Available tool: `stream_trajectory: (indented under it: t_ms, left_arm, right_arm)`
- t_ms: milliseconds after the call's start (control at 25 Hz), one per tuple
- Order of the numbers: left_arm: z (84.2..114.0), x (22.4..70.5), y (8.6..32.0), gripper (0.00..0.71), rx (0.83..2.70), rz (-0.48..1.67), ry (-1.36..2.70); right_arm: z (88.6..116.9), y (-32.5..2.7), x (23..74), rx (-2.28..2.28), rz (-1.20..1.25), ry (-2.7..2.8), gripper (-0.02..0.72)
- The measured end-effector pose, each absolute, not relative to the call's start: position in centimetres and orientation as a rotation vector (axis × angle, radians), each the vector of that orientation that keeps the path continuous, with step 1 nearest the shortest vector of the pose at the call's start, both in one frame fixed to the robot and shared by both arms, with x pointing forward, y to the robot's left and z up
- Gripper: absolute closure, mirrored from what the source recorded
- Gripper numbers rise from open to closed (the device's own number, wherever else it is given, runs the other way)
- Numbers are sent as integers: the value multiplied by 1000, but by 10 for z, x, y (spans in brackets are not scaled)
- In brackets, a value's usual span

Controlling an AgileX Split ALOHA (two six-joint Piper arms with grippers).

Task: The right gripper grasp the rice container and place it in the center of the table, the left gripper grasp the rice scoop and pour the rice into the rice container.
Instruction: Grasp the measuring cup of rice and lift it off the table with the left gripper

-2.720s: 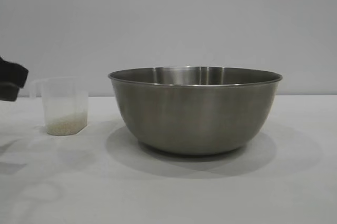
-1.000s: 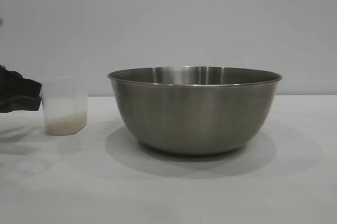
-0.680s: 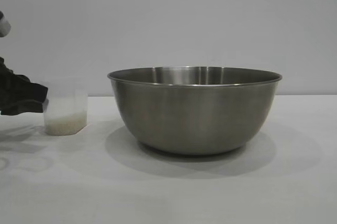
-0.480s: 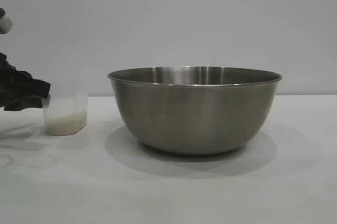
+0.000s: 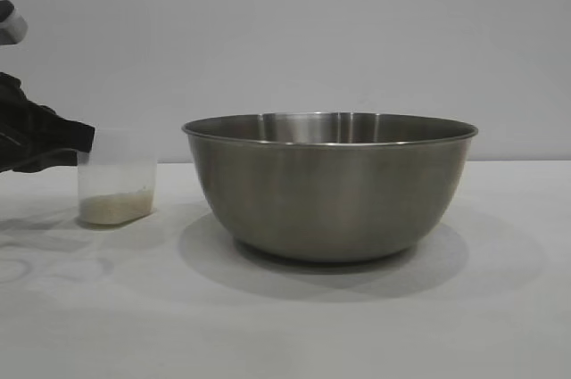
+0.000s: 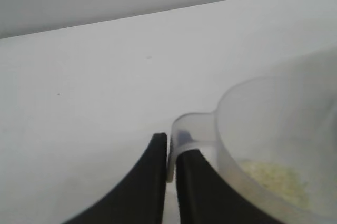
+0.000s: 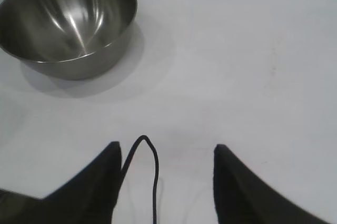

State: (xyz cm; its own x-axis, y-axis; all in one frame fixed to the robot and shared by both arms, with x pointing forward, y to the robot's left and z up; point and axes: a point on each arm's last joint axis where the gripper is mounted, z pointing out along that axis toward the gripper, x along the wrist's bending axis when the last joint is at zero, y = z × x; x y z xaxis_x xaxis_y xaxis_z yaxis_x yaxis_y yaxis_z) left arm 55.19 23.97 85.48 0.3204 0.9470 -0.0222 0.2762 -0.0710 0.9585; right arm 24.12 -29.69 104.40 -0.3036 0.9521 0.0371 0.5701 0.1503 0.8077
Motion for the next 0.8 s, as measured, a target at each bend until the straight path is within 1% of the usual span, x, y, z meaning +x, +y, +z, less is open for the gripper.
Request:
stream_trajectory:
  t_ms: [160,320,480,800]
  left_arm:
    - [856,553,237,710,1581,819,1116]
    - [869,554,236,710,1559,838,1079]
    - [891,559,232,710,1540,874,975]
    - [951,573,216,710,1526,1002,602]
  right_arm:
    - [1044,-297,241,1447,1021,1941,326]
    - [1044,-297,241,1447,1021,1941,326]
    - [1044,-297,241,1447,1021,1941,326]
    - [1044,-297,241,1447,1021,1941,326]
